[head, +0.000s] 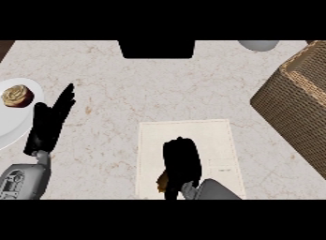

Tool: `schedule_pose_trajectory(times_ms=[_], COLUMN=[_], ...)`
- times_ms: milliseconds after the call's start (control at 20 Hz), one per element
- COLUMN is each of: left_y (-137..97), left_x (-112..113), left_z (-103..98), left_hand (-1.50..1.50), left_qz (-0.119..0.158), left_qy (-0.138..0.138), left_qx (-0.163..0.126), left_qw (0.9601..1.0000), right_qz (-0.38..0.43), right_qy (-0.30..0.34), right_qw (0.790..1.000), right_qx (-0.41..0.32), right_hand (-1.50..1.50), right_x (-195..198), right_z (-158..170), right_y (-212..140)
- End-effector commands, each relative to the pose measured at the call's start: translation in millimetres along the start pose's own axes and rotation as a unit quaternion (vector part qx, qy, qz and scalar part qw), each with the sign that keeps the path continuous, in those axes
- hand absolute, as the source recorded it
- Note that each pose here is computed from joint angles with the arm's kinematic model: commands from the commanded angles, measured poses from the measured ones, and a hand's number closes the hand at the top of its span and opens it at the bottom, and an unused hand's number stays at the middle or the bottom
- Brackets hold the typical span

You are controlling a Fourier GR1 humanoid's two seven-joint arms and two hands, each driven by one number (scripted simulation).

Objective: Pick the sweet potato from the placemat and place it in the basket

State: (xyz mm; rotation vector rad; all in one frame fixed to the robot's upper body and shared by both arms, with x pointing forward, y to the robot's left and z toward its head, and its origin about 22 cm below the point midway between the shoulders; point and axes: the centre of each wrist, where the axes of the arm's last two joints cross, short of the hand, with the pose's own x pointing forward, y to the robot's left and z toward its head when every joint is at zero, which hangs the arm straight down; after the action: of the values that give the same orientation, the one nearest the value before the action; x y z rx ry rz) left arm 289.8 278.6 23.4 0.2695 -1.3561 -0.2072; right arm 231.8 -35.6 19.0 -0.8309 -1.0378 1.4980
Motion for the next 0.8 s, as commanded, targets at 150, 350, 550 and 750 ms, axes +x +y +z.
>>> schedule_pose_trajectory(times_ms=[150, 350, 550, 750], left_y=[1, 6, 2, 2], left_x=[-13, 0, -5, -2], left_z=[6, -2, 3, 5], left_hand=[0.00, 0.00, 0.00, 0.00], left_qz=[0.000, -0.004, 0.002, 0.006], left_qy=[0.010, 0.006, 0.004, -0.001], left_qx=[0.013, 0.011, 0.011, 0.010], left_qw=[0.9999, 0.9999, 0.9999, 0.9999], right_qz=[0.068, 0.092, -0.063, -0.161], right_qy=[-0.172, -0.210, -0.219, -0.248], right_qw=[0.983, 0.972, 0.971, 0.949], right_qx=[0.010, -0.052, -0.073, -0.109], right_hand=[1.50, 1.50, 1.50, 1.50], right_x=[-77, -113, -117, -120], right_z=[67, 96, 131, 156], right_y=[35, 14, -8, -37])
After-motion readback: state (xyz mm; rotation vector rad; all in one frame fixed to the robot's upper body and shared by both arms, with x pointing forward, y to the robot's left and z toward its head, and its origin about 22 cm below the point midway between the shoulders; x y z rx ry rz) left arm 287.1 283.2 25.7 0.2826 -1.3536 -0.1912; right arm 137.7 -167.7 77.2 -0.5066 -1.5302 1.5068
